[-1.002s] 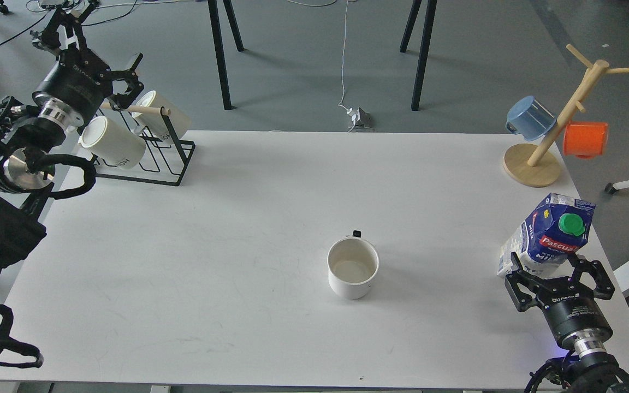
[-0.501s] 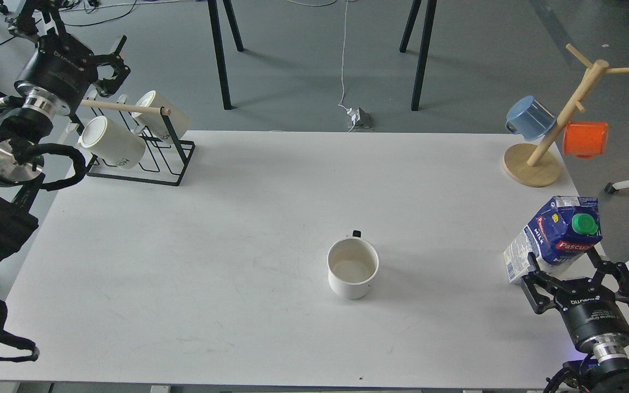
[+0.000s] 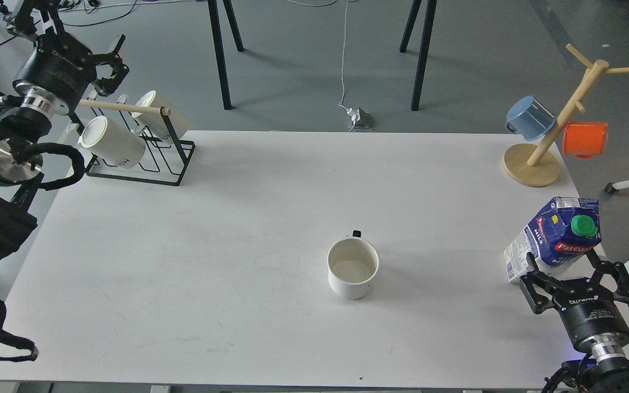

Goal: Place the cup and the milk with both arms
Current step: 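Grasp the milk carton with the right gripper, then slide the milk carton toward the white mug and set it beside it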

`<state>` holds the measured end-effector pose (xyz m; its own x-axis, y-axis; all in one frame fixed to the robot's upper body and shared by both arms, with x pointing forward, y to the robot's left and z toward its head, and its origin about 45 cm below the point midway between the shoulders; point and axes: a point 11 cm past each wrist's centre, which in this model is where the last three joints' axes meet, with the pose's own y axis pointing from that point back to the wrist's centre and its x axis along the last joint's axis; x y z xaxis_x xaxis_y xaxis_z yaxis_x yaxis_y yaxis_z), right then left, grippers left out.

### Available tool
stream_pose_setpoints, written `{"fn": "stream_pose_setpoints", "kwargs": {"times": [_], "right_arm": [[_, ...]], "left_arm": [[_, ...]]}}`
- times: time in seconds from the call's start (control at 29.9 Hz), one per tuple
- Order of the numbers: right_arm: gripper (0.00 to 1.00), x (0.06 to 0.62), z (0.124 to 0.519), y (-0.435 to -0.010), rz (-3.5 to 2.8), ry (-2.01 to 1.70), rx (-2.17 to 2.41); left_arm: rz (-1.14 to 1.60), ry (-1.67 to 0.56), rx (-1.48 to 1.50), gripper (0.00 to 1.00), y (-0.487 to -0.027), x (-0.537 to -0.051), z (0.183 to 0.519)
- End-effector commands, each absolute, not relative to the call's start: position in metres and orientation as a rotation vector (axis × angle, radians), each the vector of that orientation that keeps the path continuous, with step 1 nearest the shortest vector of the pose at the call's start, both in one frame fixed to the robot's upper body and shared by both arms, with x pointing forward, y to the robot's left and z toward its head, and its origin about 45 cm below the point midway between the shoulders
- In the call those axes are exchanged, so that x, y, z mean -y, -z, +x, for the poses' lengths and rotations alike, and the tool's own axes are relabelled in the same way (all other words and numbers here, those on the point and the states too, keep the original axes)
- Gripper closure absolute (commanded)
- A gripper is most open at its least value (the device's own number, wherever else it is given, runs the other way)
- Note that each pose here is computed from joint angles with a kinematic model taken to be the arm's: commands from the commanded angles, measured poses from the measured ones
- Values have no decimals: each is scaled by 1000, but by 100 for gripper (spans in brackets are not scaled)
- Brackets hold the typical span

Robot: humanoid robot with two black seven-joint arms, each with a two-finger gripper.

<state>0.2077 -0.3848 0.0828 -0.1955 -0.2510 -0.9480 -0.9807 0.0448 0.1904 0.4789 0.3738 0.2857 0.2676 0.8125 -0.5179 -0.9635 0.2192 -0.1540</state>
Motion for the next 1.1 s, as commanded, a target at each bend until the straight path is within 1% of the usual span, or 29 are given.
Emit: {"fn": "stream_pose_setpoints", "kwargs": {"times": [0.0, 0.07, 0.13, 0.17, 0.27, 0.37, 0.47, 0.6, 0.84, 0.94, 1.07], "right_arm": [[3, 384, 210, -84, -1280, -1200, -1550], [4, 384, 211, -85, -1280, -1197, -1547], [7, 384, 212, -85, -1281, -1196, -1546], [10, 384, 211, -85, -1282, -1196, -1548], [22, 384, 213, -86, -1282, -1191, -1546], [27, 384, 213, -87, -1283, -1190, -1542], [28, 382, 213, -88, -1287, -1192, -1533], [39, 373, 216, -96, -1311, -1193, -1495], [40, 331, 224, -120, -1405, -1212, -1348], [40, 312, 223, -121, -1448, -1230, -1311], [40, 276, 216, -111, -1497, -1290, -1265]], "left_arm": [[-494, -1268, -360, 0, -286, -375, 479], [-494, -1268, -360, 0, -286, -375, 479], [-494, -1268, -360, 0, -286, -375, 479], [-494, -1268, -360, 0, -286, -375, 479], [-489, -1270, -361, 0, -284, -375, 478], [-491, -1269, -362, 0, -284, -375, 479], [-490, -1269, -362, 0, -284, -375, 479], [-491, -1268, -361, 0, -285, -374, 479], [-489, -1270, -361, 0, -284, -375, 478], [-488, -1272, -357, 0, -285, -377, 478], [-481, -1281, -349, 0, -287, -383, 477]]}}
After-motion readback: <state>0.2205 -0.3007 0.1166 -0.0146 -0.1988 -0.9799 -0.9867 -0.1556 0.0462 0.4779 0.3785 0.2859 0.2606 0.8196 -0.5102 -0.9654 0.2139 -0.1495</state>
